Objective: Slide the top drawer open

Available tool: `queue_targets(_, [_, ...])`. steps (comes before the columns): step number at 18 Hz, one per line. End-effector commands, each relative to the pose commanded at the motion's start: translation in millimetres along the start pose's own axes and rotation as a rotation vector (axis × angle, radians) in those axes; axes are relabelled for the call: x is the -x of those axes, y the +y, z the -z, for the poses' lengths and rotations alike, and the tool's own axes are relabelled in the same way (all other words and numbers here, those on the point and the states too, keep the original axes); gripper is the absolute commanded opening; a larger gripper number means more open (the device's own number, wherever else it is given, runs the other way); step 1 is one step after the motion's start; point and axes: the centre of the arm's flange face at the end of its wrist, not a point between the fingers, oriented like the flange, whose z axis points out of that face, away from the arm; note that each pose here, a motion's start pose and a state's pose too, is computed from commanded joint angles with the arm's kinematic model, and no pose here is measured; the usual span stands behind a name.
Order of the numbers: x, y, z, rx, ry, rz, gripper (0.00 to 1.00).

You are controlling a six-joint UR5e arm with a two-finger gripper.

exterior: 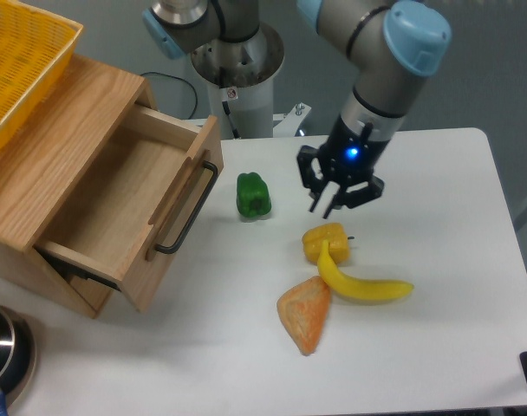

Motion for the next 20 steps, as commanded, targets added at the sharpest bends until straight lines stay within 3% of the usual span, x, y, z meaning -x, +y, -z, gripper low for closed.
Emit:
queue_targets(6, [16, 11, -18, 0.087, -0.05, -0.018, 1.0])
queue_targets(9, [34, 18, -45, 0.176, -0.049, -0.171, 1.0])
queue_targets(12, [48, 20, -57, 0.225, -0.07, -0.226, 1.0])
queue_targets(16, [54, 23, -64, 0.292, -0.035, -0.519, 1.0])
queue_targets(20, [57, 21, -64, 0.31, -0.035, -0.571, 1.0])
